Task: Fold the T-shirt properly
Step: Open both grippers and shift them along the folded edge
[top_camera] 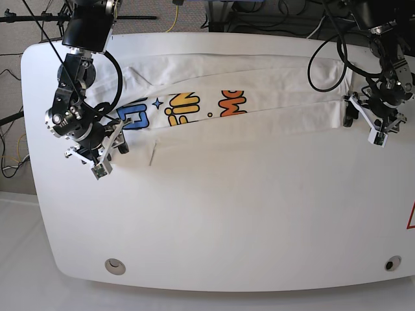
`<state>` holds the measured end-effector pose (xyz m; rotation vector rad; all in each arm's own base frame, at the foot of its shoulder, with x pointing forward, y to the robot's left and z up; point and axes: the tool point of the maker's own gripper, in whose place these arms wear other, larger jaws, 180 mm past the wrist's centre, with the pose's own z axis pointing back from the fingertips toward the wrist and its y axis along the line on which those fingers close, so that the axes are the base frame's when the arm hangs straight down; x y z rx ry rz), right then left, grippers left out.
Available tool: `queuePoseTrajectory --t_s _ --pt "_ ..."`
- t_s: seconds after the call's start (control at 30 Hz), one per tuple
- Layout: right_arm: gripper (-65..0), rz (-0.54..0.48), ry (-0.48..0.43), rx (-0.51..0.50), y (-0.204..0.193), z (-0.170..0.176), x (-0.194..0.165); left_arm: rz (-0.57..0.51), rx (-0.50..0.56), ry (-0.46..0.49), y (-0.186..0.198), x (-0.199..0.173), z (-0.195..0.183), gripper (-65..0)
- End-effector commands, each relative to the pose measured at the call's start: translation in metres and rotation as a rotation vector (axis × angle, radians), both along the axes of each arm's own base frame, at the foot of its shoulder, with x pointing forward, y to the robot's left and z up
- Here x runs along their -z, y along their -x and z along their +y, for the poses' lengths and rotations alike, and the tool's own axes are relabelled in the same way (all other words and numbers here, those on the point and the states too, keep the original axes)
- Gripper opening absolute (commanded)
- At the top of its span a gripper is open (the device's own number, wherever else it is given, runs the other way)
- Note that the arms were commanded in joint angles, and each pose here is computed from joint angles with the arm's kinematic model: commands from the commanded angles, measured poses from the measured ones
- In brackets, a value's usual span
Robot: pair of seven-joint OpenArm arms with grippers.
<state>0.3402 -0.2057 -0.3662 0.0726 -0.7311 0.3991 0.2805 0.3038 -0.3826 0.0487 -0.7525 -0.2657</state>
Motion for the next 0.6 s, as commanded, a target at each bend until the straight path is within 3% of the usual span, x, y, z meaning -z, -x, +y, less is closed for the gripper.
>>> queuePoseTrajectory --t_s 0.0,0.03,0.23,0.57 --pt "-35.7 -0.035 -0.009 0.035 -0.014 -0.016 -0.010 -0.050 0.011 -0.014 -0.010 -0.017 0.004 -28.8" --pt "-36.1 -0.025 -0.017 0.055 -0.015 -0.022 -0.007 -0.044 0.013 -0.011 -0.009 -0.015 0.003 -32.7" --pt "-36.5 0.002 -0.036 0.093 -0.015 -0.036 0.002 -0.044 0.011 -0.009 -0.010 -0.015 0.003 -39.8" --pt "-35.9 0.086 -0.096 0.122 -0.007 -0.042 0.030 -0.029 0.022 -0.010 -0.006 -0.010 -0.002 -34.9"
